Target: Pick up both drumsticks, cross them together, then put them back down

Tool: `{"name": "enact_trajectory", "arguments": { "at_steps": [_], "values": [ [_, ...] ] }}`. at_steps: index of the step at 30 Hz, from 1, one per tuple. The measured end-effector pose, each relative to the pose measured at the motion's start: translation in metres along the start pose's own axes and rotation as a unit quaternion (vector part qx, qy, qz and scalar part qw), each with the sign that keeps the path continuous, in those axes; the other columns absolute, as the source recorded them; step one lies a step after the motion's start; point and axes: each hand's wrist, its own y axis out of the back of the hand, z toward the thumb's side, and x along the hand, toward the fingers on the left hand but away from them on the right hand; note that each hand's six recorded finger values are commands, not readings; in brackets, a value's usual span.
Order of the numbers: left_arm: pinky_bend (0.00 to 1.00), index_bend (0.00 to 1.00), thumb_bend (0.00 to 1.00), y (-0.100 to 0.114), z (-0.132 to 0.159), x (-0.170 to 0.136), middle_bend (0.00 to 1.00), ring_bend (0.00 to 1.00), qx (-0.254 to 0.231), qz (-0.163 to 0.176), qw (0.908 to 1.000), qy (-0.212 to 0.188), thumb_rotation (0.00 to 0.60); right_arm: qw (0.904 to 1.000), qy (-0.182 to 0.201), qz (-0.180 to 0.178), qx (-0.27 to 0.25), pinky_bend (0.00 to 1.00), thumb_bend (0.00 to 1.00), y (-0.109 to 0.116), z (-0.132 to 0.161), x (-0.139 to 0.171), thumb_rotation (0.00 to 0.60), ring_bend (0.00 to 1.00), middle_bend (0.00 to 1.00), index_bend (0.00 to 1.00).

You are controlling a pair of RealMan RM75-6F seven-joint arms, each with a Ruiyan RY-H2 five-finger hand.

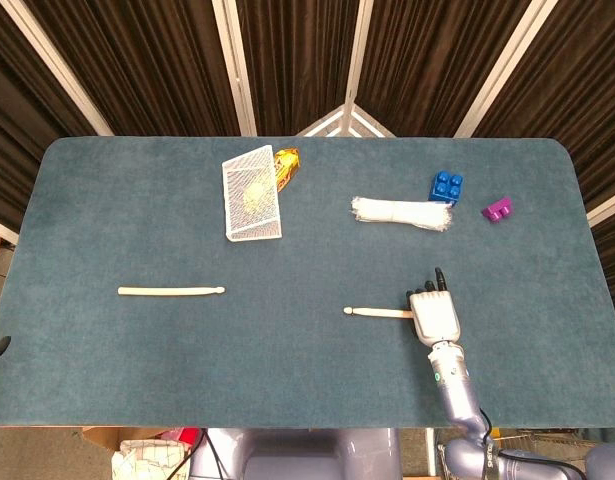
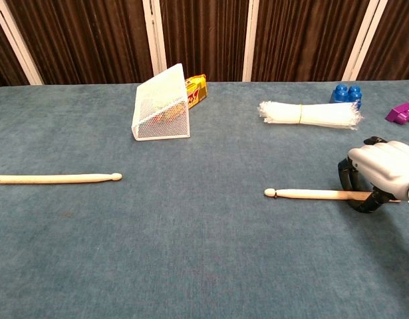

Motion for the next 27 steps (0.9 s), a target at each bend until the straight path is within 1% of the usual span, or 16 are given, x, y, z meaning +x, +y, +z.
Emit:
{"name": "enact_trajectory", "arguments": {
  "at_steps": [5, 14, 20, 27],
  "values": [
    [0.00, 0.05, 0.29, -0.0002, 0.0002, 0.0002, 0.00, 0.00, 0.000, 0.000, 1.0000, -0.001, 0.600, 1.0000, 0.001, -0.002, 0.002, 0.00, 0.36, 0.0009, 0.0023, -0.0003, 0.600, 0.29, 0.55, 0.60],
    [0.00, 0.05, 0.29, -0.0012, -0.0002, 0.0007, 0.00, 0.00, 0.000, -0.002, 1.0000, 0.000, 0.600, 1.0000, 0.003, -0.003, 0.009, 0.00, 0.36, 0.0000, 0.0037, -0.0005, 0.600, 0.30, 0.56, 0.61],
    [0.00, 0.05, 0.29, -0.0019, 0.0001, 0.0008, 0.00, 0.00, 0.000, -0.003, 1.0000, 0.000, 0.600, 0.9999, 0.008, -0.003, 0.010, 0.00, 0.39, 0.0000, 0.0037, -0.0007, 0.600, 0.31, 0.59, 0.65],
    [0.00, 0.05, 0.29, -0.0025, 0.0008, 0.0005, 0.00, 0.00, 0.000, -0.004, 1.0000, -0.001, 0.600, 0.9997, 0.021, -0.009, 0.007, 0.00, 0.40, 0.0021, 0.0037, 0.0007, 0.600, 0.33, 0.62, 0.68]
  ]
}}
